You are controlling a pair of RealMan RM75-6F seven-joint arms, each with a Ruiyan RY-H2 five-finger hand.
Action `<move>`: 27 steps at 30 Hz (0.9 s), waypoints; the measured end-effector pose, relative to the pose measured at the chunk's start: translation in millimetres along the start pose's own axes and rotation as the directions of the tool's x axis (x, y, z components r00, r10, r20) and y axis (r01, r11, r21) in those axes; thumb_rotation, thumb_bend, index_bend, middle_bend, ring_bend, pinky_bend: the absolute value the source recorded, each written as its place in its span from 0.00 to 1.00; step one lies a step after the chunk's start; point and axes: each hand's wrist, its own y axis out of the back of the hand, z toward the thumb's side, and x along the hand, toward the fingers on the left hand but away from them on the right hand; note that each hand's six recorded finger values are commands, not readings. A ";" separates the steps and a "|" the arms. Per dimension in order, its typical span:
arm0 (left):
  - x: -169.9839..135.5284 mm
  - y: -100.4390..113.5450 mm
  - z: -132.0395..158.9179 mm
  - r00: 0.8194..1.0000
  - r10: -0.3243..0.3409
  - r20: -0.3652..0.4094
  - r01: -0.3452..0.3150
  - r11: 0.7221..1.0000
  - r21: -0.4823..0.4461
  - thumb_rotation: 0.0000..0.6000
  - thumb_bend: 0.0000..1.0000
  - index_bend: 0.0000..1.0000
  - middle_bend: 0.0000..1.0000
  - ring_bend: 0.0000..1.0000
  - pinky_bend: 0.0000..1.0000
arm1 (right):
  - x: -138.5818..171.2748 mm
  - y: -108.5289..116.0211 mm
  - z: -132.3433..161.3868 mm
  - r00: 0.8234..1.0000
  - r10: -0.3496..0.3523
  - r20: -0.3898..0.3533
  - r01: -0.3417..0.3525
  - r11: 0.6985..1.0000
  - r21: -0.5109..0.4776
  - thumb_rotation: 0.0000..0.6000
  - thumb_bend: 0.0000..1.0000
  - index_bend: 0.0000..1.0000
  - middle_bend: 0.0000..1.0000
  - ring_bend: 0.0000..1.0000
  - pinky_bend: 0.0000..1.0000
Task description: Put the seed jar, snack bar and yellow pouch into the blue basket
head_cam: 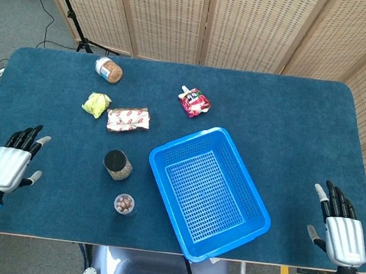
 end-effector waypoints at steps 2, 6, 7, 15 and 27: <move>12.0 3.9 6.8 1.000 -0.018 0.025 0.018 1.000 0.002 1.00 0.25 0.19 0.00 0.04 0.12 | 0.2 0.3 0.3 1.000 0.000 -0.001 0.000 1.000 -0.006 1.00 0.26 0.07 0.00 0.00 0.17; 35.1 7.2 24.3 0.993 -0.083 0.080 0.084 0.996 -0.011 1.00 0.25 0.19 0.00 0.04 0.12 | 0.4 1.6 0.7 1.000 0.000 -0.004 0.000 1.000 -0.019 1.00 0.26 0.07 0.00 0.00 0.17; 37.7 7.2 26.9 0.992 -0.094 0.088 0.095 0.995 -0.012 1.00 0.25 0.19 0.00 0.04 0.12 | 0.4 2.1 0.7 1.000 -0.002 -0.005 0.001 1.000 -0.023 1.00 0.26 0.07 0.00 0.00 0.17; 68.2 8.9 66.3 0.962 -0.203 0.185 0.202 0.979 0.023 1.00 0.24 0.19 0.00 0.04 0.12 | 0.4 7.0 -1.7 1.000 -0.011 -0.001 0.011 0.998 -0.055 1.00 0.26 0.07 0.00 0.00 0.17; 92.3 3.9 100.0 0.954 -0.230 0.191 0.231 0.973 0.020 1.00 0.20 0.19 0.00 0.04 0.12 | 0.2 14.0 -4.5 1.000 -0.030 -0.006 0.030 0.996 -0.087 1.00 0.26 0.07 0.00 0.00 0.17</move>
